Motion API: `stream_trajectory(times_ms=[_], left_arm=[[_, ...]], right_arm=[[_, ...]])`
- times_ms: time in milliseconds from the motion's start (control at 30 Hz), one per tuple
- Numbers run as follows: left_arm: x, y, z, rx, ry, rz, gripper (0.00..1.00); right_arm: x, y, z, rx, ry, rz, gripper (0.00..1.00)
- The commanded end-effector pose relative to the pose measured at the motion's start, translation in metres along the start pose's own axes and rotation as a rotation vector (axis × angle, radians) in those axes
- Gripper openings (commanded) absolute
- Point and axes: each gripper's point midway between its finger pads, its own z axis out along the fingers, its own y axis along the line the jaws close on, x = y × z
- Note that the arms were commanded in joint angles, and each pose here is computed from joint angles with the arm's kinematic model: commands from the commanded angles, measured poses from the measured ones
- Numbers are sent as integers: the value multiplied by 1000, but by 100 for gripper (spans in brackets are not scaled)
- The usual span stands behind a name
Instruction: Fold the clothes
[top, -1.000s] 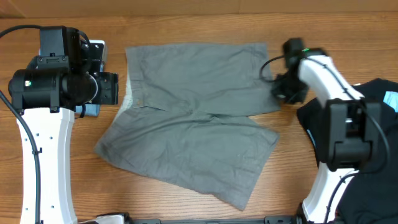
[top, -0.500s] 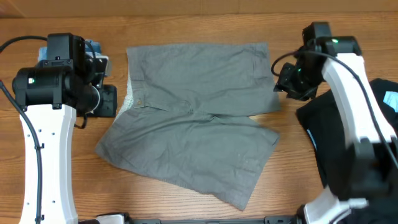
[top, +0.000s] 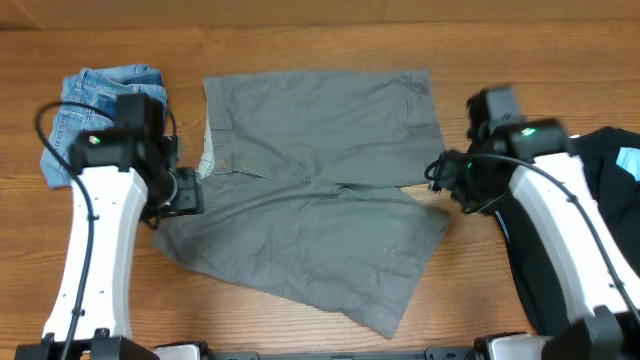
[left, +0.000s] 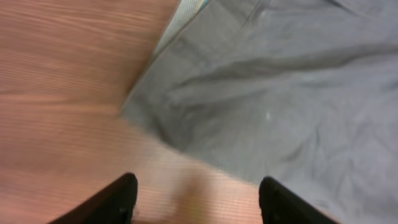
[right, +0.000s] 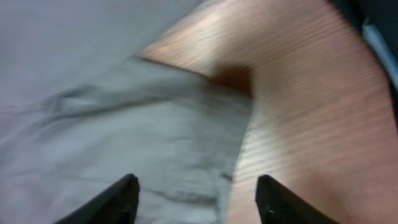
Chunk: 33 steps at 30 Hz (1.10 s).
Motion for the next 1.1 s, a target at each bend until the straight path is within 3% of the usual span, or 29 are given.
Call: stream_trajectory(times_ms=[0, 233, 433, 500, 567, 633, 700, 767, 833, 900, 1000, 1033, 1067], left_arm=[[25, -14, 43, 90, 77, -37, 68], [40, -15, 89, 102, 75, -41, 80], [41, -2, 96, 28, 66, -92, 81], [41, -1, 96, 25, 65, -93, 81], [41, 4, 96, -6, 62, -100, 81], [40, 9, 96, -34, 58, -115, 81], [41, 13, 97, -43, 59, -127, 75], [46, 17, 100, -49, 72, -141, 57], [49, 19, 102, -51, 83, -151, 51], [51, 21, 104, -54, 86, -158, 55], [51, 23, 105, -54, 84, -169, 69], [49, 23, 105, -50, 79, -170, 73], [49, 23, 105, -49, 77, -170, 75]], right_arm=[[9, -23, 39, 35, 17, 86, 59], [3, -25, 89, -43, -56, 147, 57], [8, -27, 107, -80, -65, 213, 51], [7, -27, 112, -94, -83, 216, 40], [2, -24, 111, -107, -102, 192, 17], [-3, -22, 108, -110, -115, 178, 4], [-12, -23, 99, -99, -135, 154, 4], [-29, -37, 87, -42, -183, 189, 4], [-40, -39, 79, -47, -208, 176, 4], [-48, -38, 72, -66, -220, 152, 9], [-50, -40, 71, -80, -218, 158, 19], [-50, -39, 71, -84, -213, 141, 31], [-49, -39, 71, -83, -212, 142, 36]])
